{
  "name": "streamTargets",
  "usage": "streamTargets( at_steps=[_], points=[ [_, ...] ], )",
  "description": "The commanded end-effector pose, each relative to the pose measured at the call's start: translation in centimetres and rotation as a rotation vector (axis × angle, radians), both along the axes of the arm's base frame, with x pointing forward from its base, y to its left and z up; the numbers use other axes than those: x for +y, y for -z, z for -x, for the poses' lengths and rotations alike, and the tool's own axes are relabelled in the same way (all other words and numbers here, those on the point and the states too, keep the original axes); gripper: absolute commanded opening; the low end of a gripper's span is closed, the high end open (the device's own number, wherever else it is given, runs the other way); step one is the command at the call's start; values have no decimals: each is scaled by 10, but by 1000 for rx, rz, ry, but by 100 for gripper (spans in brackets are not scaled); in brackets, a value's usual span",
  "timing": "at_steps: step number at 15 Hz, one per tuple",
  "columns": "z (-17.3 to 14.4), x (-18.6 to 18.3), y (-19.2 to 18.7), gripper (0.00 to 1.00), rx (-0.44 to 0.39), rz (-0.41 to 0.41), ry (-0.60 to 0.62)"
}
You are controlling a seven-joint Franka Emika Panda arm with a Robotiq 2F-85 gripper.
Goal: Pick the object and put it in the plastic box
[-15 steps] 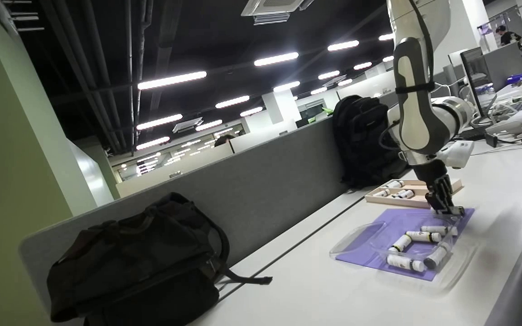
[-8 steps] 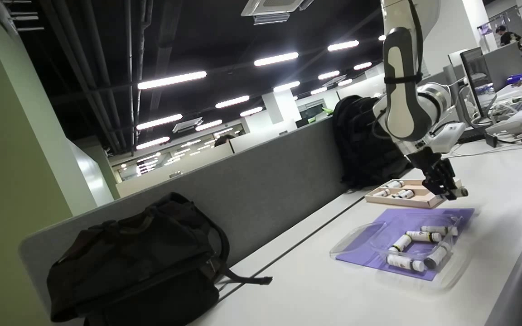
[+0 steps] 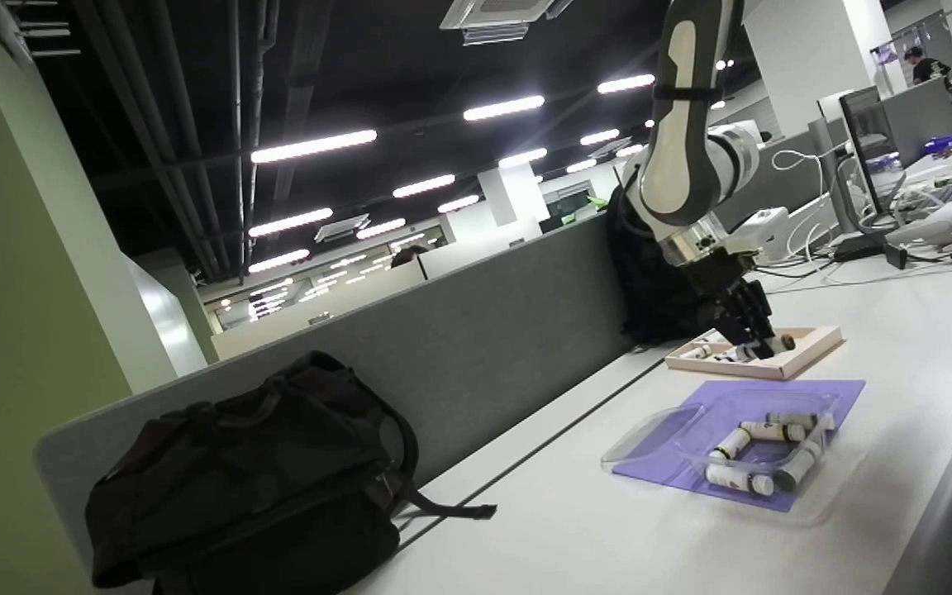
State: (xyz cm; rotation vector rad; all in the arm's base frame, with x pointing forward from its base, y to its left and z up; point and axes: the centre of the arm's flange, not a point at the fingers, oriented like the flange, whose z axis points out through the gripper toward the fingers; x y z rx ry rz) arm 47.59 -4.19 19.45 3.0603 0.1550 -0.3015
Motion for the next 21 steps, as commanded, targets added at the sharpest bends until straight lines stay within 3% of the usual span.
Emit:
streamTargets(
  at_steps=[1, 6, 7, 9, 14, 17, 18, 21],
  points=[
    [5, 46, 6, 7, -2, -88, -35],
    [11, 84, 28, 7, 84, -130, -47],
    [12, 84, 33, 53, 75, -129, -54],
    [14, 82, 37, 60, 60, -147, -67],
    [16, 71, 3, 96, -36, -172, -112],
    [16, 51, -42, 100, -116, -156, -105],
    [2, 65, -4, 100, -71, -157, -112],
    [3, 62, -13, 100, -82, -156, -114]
  ],
)
